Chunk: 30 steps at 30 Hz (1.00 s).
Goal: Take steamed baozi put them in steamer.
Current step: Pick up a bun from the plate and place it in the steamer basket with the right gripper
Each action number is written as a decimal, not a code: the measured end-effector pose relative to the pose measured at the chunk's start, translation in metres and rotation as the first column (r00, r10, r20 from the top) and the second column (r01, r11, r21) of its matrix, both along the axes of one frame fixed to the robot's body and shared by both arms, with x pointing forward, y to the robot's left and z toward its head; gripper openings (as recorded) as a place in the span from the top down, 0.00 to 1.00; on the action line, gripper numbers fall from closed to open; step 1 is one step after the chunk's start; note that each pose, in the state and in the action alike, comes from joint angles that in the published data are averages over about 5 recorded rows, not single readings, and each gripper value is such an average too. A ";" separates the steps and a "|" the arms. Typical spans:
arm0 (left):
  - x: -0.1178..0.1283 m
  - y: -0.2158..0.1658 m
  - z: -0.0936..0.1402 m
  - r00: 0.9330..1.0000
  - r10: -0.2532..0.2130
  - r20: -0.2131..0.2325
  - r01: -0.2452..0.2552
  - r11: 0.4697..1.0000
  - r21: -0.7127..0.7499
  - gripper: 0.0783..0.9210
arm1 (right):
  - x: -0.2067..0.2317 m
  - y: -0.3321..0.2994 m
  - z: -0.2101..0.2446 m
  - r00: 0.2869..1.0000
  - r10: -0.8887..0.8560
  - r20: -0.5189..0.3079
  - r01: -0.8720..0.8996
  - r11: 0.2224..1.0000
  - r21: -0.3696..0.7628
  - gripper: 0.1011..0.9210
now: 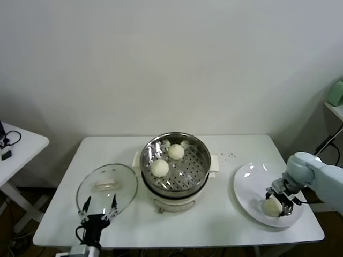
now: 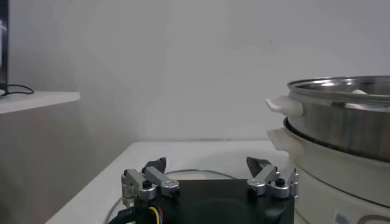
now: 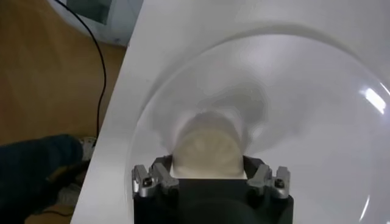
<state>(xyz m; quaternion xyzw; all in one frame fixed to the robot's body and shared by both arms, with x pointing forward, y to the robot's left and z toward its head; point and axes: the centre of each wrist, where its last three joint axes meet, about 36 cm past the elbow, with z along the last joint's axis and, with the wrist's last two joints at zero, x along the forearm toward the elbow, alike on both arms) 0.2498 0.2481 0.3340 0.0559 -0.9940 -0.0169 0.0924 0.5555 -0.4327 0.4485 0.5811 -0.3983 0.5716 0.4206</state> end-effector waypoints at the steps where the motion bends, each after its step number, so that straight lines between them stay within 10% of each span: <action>1: 0.000 0.000 0.000 1.000 0.000 0.000 0.000 1.000 0.000 0.12 | 0.000 0.000 0.000 1.000 0.000 0.001 0.000 1.000 0.000 0.23; 21: 0.001 0.001 -0.001 1.000 -0.004 -0.004 0.004 1.000 0.002 0.12 | 0.024 0.041 0.068 0.979 0.182 0.092 -0.184 0.983 0.024 0.25; 30: 0.001 -0.002 -0.002 1.000 -0.015 -0.014 0.015 1.000 0.011 0.12 | 0.048 0.130 0.176 0.785 0.565 0.254 -0.556 0.824 -0.114 0.25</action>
